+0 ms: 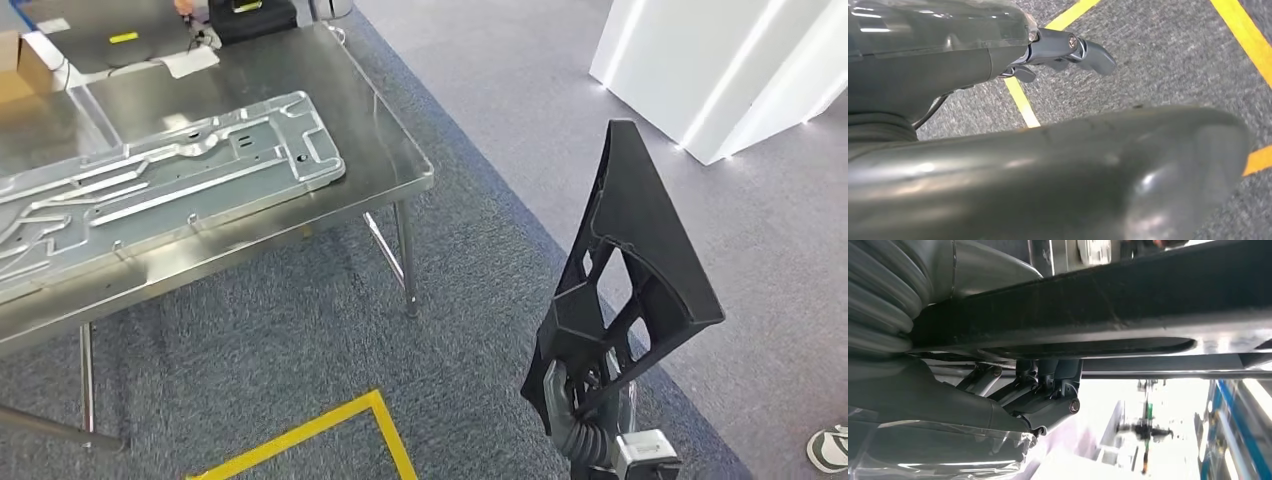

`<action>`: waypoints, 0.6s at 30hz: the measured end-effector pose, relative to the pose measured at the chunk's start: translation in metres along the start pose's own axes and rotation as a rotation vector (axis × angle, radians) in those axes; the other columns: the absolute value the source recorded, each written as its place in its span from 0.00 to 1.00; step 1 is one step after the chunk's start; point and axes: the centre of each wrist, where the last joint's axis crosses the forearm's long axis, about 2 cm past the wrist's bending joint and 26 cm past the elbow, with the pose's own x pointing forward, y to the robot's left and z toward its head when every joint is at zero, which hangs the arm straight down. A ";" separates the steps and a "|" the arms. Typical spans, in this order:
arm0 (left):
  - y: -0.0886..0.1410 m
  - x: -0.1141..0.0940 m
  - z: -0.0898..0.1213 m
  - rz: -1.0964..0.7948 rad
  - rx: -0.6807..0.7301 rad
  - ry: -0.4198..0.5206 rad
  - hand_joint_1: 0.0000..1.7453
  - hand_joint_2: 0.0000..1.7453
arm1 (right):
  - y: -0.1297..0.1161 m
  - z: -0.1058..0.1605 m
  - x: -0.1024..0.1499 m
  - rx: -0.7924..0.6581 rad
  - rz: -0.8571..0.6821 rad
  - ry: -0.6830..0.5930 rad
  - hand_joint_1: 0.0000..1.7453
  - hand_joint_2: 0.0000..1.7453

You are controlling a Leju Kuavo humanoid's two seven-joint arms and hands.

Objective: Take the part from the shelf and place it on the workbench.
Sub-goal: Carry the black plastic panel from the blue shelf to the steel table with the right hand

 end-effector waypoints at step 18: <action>0.001 0.003 -0.002 -0.002 0.008 -0.008 0.00 0.00 | -0.001 0.002 0.000 -0.007 0.007 0.031 1.00 1.00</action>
